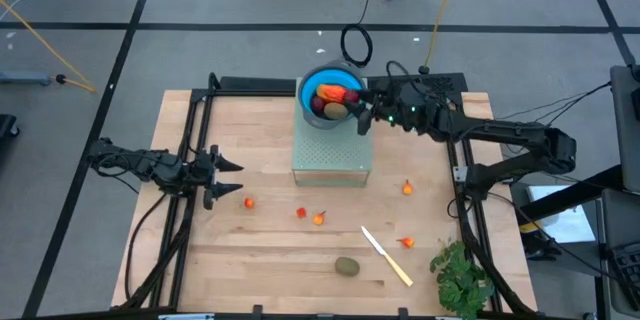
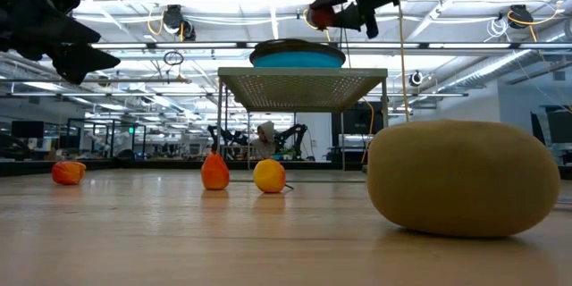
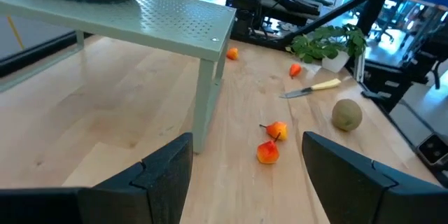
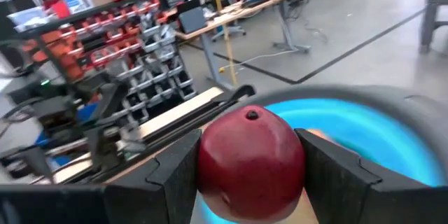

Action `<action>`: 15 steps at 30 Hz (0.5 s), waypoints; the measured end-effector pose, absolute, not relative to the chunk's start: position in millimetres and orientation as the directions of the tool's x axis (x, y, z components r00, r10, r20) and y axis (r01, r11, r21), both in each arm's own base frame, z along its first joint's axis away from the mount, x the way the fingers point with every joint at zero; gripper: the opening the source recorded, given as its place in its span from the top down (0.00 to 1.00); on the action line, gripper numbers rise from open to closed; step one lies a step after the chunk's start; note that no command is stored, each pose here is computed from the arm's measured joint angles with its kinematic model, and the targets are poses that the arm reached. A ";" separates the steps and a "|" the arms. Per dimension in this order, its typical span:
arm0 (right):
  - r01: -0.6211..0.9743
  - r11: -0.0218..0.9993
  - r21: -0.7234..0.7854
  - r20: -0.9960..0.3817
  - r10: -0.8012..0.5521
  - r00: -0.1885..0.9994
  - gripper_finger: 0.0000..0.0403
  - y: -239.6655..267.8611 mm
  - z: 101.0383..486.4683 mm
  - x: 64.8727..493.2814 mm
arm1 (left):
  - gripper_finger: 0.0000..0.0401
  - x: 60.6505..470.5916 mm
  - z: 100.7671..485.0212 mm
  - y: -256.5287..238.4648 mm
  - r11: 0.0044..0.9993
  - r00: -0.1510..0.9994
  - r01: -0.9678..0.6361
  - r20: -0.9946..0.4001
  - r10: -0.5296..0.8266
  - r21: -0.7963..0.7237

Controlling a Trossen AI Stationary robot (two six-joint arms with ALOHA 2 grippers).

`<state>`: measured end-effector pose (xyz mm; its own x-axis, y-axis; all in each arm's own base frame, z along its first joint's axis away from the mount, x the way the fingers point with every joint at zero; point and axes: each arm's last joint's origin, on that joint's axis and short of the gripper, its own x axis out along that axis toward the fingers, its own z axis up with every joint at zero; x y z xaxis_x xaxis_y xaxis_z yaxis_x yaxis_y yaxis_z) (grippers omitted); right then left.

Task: Pick & Place Fruit
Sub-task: Put the red pomegranate into the blue strainer bowl on the shelf

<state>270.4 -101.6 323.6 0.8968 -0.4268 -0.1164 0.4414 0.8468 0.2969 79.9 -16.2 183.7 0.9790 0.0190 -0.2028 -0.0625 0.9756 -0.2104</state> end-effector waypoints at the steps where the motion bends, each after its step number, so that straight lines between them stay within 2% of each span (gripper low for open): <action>1: 0.443 0.845 0.299 -0.114 -0.429 0.896 0.48 -106.2 323.9 268.6 | 0.33 79.9 183.8 -16.2 0.976 0.979 -0.062 -0.202 0.019 -0.209; 10: 0.468 0.831 0.301 -0.114 -0.456 0.883 0.48 -137.7 323.9 254.1 | 0.33 79.9 183.8 -16.0 0.975 0.979 -0.069 -0.201 0.026 -0.213; 15: 0.442 0.844 0.304 -0.097 -0.435 0.895 0.48 -146.7 322.0 254.6 | 0.33 79.8 184.1 -13.7 0.968 0.975 -0.146 -0.194 0.106 -0.204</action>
